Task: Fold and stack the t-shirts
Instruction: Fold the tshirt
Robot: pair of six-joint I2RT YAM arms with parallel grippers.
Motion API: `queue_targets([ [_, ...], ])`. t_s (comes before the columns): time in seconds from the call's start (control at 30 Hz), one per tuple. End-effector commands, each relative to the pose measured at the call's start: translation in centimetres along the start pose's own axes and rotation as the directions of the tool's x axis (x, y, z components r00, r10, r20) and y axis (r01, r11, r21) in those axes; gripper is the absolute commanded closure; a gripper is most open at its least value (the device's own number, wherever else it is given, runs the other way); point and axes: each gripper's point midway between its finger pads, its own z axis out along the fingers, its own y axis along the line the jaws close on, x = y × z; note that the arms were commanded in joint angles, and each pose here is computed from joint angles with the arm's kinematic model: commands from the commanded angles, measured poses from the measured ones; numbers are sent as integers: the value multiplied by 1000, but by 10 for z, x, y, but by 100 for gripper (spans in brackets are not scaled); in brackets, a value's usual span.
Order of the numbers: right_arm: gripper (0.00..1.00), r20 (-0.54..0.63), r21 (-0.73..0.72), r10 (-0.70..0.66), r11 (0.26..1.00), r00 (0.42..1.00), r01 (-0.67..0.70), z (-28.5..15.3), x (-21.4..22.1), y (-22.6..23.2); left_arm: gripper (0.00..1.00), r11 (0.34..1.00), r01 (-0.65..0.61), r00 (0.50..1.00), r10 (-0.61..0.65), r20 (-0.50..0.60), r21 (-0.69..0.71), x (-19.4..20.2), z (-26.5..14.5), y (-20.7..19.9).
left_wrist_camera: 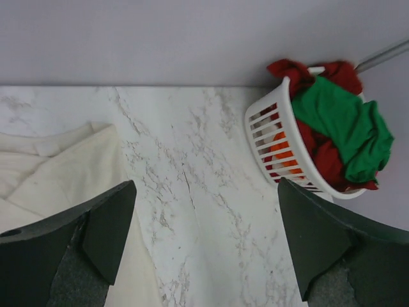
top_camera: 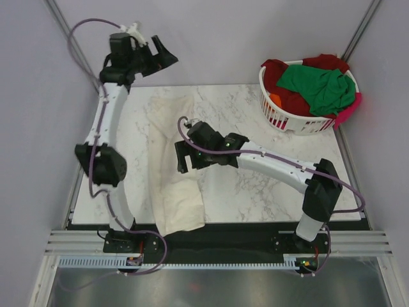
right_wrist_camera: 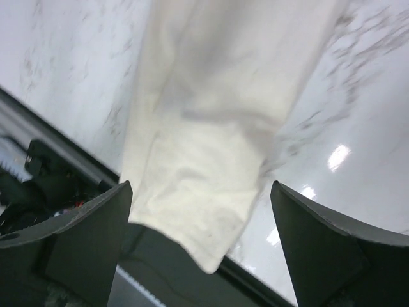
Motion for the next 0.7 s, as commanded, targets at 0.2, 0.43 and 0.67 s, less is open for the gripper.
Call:
queue_targets([
  [0.2,2,154,74,-49,997,987,38,48,-155,-82,0,980,30,996,-11,93,-199,62,-212,-8],
  [0.43,2,224,29,19,999,974,-26,123,-213,-138,0,984,120,988,-131,-79,-133,222,-261,-2],
  [0.67,5,252,-5,64,998,966,-64,190,-209,-158,0,995,42,995,-49,-81,-87,258,-290,-9],
])
